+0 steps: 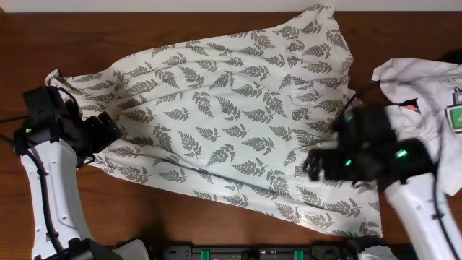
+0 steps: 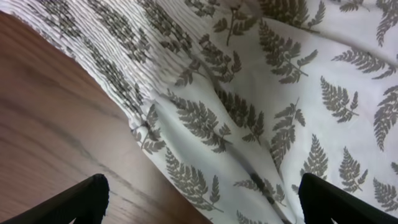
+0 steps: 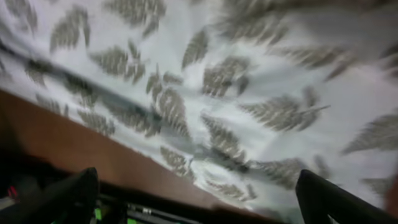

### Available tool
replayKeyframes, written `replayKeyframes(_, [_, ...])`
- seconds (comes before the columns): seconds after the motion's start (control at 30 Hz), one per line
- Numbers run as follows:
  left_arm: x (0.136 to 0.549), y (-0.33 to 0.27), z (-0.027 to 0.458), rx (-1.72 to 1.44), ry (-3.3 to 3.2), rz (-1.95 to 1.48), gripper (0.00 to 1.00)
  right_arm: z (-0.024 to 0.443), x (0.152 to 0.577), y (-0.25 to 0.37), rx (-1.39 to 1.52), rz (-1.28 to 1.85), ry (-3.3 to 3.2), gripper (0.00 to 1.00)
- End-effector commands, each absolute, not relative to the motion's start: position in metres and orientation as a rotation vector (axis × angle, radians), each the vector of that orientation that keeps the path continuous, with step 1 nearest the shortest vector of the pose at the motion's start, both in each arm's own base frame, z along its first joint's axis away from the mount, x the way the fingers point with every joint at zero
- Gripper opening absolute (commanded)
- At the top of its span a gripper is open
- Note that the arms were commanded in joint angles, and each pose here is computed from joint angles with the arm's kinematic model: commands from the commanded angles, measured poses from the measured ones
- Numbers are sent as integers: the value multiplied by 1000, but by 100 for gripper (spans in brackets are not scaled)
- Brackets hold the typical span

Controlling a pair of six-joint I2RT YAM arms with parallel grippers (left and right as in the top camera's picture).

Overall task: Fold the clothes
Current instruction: 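Move the right gripper down to the garment's lower right edge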

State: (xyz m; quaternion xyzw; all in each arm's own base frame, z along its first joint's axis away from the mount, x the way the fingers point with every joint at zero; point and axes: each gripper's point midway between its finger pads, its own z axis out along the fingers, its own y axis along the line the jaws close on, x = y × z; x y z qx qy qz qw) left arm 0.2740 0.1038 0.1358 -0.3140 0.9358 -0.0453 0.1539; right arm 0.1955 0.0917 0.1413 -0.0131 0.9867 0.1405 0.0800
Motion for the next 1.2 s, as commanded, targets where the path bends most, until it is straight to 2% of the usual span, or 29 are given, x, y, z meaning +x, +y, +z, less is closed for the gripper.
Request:
replayKeyframes(0.0, [272,104,134,-927,2680,-132,98,104,166,108,-60,470,3054,99])
replayKeyframes(0.1, [272,104,134,-935,2678,-133,98,79,144,121,-181,475,3127,99])
replayKeyframes(0.17, [272,104,134,-935,2678,-133,98,68,132,125,-241,428,3169,94])
replayKeyframes(0.27, [272,104,134,-935,2678,-133,98,60,124,127,-288,290,3185,91])
replayKeyframes(0.37, [272,104,134,-935,2678,-133,98,57,117,130,-389,202,3175,82])
replayKeyframes(0.53, [273,104,134,-936,2677,-133,98,48,107,126,-470,58,3179,84])
replayKeyframes(0.9, [273,104,134,-935,2677,-133,98,33,98,119,-393,-58,3289,82])
replayKeyframes(1.17, [273,104,134,-935,2677,-133,98,17,90,112,-394,-191,3386,85])
